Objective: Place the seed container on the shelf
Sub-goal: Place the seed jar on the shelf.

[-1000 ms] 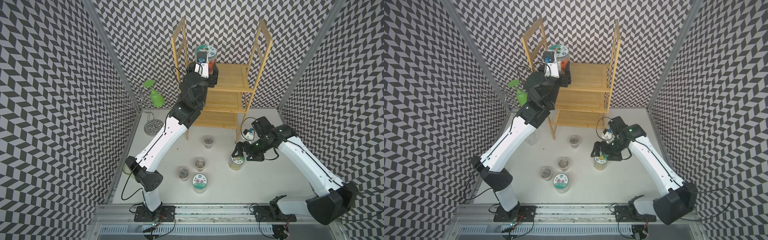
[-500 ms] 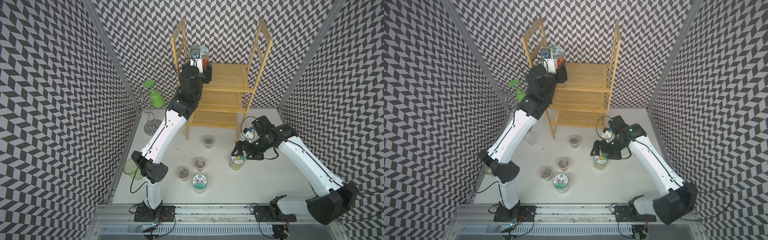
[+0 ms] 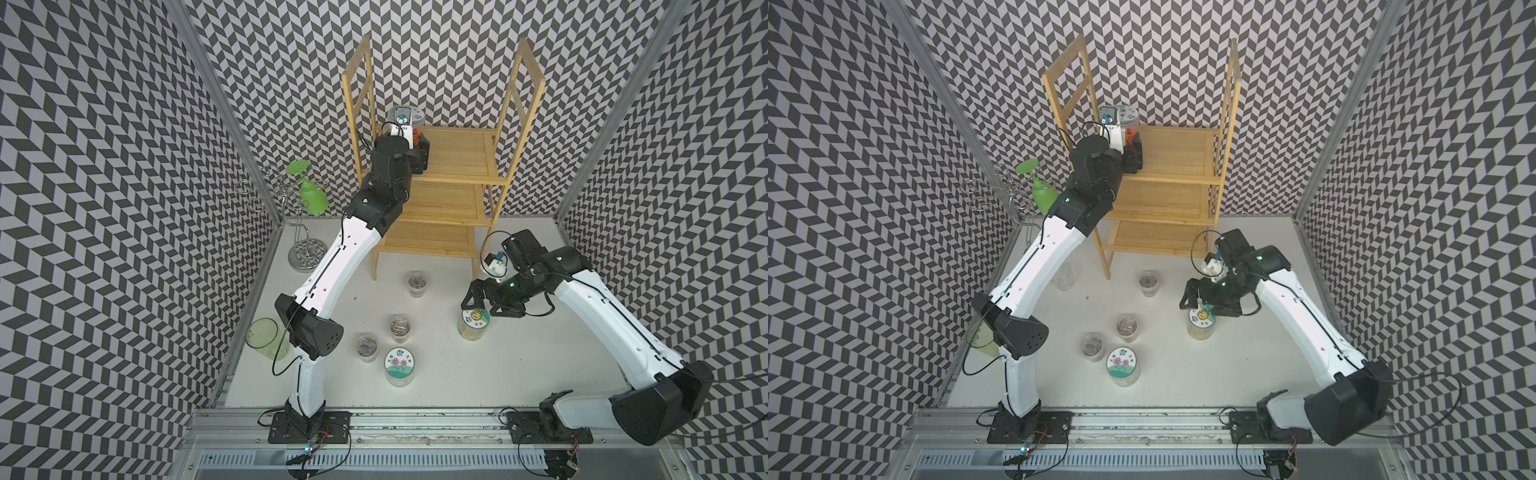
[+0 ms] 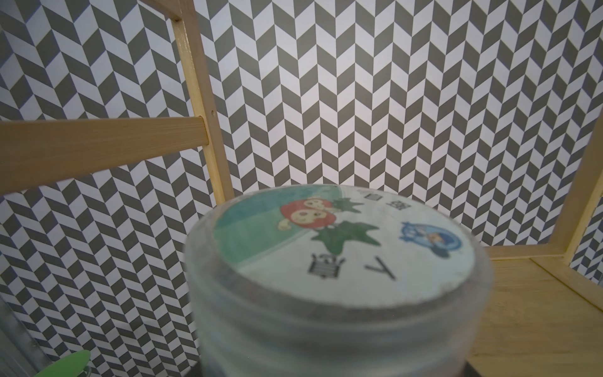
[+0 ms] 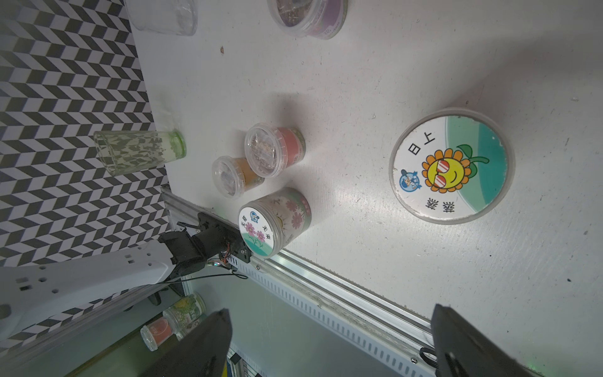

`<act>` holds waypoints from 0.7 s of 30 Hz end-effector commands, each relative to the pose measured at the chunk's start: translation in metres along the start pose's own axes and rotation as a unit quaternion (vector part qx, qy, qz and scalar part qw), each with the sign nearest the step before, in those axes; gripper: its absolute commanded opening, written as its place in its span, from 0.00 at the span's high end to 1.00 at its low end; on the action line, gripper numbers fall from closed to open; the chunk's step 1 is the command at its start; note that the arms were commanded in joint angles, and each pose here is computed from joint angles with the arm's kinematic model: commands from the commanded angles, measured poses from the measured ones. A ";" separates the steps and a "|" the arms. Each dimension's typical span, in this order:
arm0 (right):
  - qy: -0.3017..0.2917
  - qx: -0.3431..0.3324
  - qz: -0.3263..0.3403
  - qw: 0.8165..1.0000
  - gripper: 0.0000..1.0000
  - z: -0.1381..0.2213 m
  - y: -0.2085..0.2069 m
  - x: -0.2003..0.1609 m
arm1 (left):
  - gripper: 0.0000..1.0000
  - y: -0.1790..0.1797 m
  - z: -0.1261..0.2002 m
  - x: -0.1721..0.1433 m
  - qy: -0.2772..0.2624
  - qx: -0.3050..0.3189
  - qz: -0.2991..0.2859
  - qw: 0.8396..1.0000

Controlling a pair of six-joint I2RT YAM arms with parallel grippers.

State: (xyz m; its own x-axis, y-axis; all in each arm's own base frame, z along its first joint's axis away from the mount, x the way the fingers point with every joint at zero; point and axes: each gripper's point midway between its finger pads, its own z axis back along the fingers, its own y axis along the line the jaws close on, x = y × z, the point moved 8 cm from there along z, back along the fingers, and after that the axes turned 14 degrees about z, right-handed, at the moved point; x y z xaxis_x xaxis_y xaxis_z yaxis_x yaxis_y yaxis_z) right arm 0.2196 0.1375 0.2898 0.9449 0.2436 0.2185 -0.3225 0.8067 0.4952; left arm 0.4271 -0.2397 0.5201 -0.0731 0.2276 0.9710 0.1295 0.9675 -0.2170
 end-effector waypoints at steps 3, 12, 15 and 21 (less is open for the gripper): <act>-0.020 0.000 0.017 1.000 0.00 0.004 0.002 0.010 | 0.33 0.010 0.013 0.032 -0.036 0.013 0.008 0.999; -0.018 0.003 0.017 1.000 0.00 0.003 0.002 0.010 | 0.32 0.016 0.019 0.031 -0.026 0.023 0.009 0.999; -0.015 0.004 0.015 1.000 0.01 0.002 0.001 0.009 | 0.31 0.017 0.020 0.030 -0.022 0.024 0.010 0.999; -0.012 0.005 0.014 1.000 0.00 0.001 0.001 0.008 | 0.27 0.020 0.020 0.026 -0.011 0.025 0.017 0.999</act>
State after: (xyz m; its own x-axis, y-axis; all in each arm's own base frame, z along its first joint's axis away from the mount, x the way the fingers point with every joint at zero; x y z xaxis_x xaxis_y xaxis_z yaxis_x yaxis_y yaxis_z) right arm 0.2215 0.1383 0.2880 0.9426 0.2531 0.2179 -0.3302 0.8045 0.4937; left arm 0.4244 -0.2279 0.5132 -0.0356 0.2071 0.9777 0.0818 0.9756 -0.2037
